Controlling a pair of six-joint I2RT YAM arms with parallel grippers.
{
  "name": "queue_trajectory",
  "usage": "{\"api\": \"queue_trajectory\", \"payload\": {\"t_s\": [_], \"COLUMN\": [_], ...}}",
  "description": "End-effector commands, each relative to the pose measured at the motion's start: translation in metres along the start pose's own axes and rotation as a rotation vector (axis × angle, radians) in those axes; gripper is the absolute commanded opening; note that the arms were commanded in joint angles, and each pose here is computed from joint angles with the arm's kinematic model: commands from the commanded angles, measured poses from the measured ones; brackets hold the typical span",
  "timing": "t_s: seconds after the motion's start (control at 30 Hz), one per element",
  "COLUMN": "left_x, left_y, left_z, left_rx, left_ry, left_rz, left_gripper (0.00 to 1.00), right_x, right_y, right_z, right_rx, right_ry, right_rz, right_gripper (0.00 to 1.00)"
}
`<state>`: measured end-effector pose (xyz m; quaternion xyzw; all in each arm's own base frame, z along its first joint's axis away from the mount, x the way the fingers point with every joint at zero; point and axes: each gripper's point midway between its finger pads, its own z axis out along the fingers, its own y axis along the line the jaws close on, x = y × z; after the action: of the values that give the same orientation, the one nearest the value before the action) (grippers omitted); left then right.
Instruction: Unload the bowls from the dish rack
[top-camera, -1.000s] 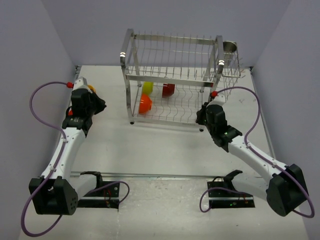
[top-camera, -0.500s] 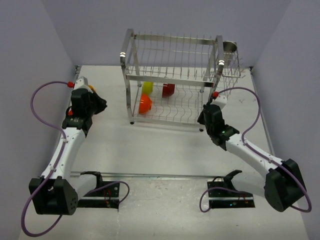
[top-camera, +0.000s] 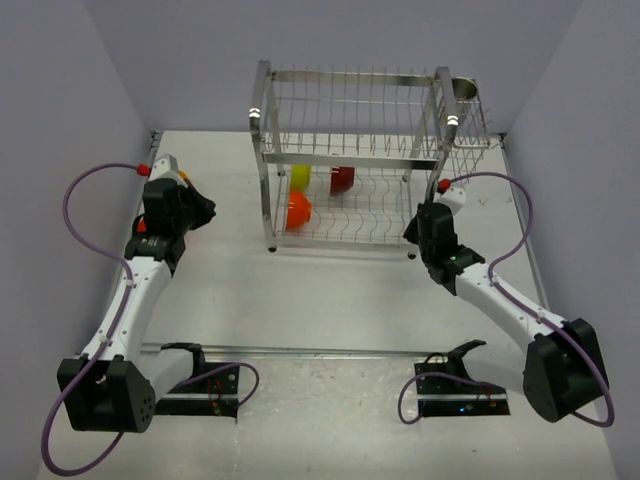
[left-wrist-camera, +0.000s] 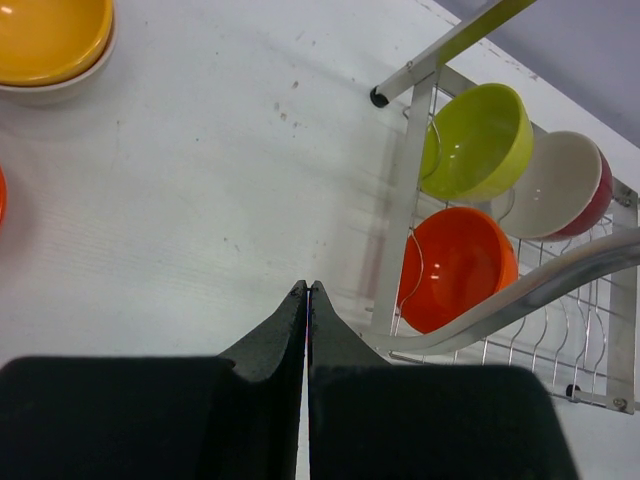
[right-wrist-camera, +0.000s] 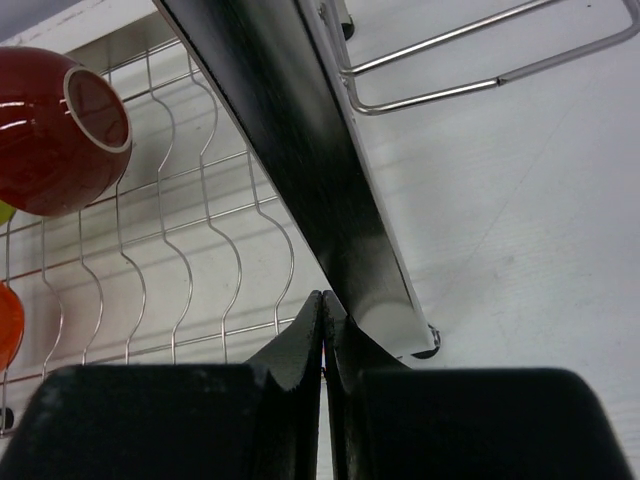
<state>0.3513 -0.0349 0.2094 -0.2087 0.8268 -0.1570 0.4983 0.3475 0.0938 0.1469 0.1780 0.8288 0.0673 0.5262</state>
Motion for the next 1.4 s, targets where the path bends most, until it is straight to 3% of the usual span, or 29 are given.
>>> {"api": "queue_trajectory", "payload": {"t_s": [0.0, 0.4, 0.47, 0.67, 0.97, 1.17, 1.37], "left_x": [-0.002, 0.014, 0.015, 0.014, 0.018, 0.024, 0.039], "left_y": [-0.01, -0.015, -0.014, -0.017, -0.014, -0.027, -0.044], "left_z": [-0.003, -0.004, -0.007, -0.025, -0.03, -0.034, -0.048], "left_rx": [0.052, 0.071, 0.07, 0.086, 0.074, 0.158, 0.296], "left_ry": [-0.013, 0.034, 0.031, -0.01, -0.007, 0.014, 0.021], "left_rz": [0.037, 0.098, 0.115, 0.154, 0.17, 0.187, 0.225], "left_gripper": [0.0, 0.0, 0.11, 0.21, 0.24, 0.2, 0.24], "right_x": [-0.019, -0.028, -0.032, -0.025, -0.022, -0.028, -0.027], "right_y": [-0.027, -0.018, -0.006, 0.013, 0.036, 0.033, 0.03], "right_z": [0.004, 0.012, 0.007, -0.012, -0.054, -0.07, -0.08], "right_rx": [0.116, 0.051, -0.019, -0.107, -0.203, -0.226, -0.244], "right_ry": [-0.046, -0.043, -0.062, -0.068, -0.082, -0.098, -0.093], "right_rz": [0.013, -0.021, -0.026, -0.079, -0.071, -0.057, -0.056], "right_gripper": [0.0, 0.0, 0.0, 0.0, 0.05, 0.16, 0.47]}}
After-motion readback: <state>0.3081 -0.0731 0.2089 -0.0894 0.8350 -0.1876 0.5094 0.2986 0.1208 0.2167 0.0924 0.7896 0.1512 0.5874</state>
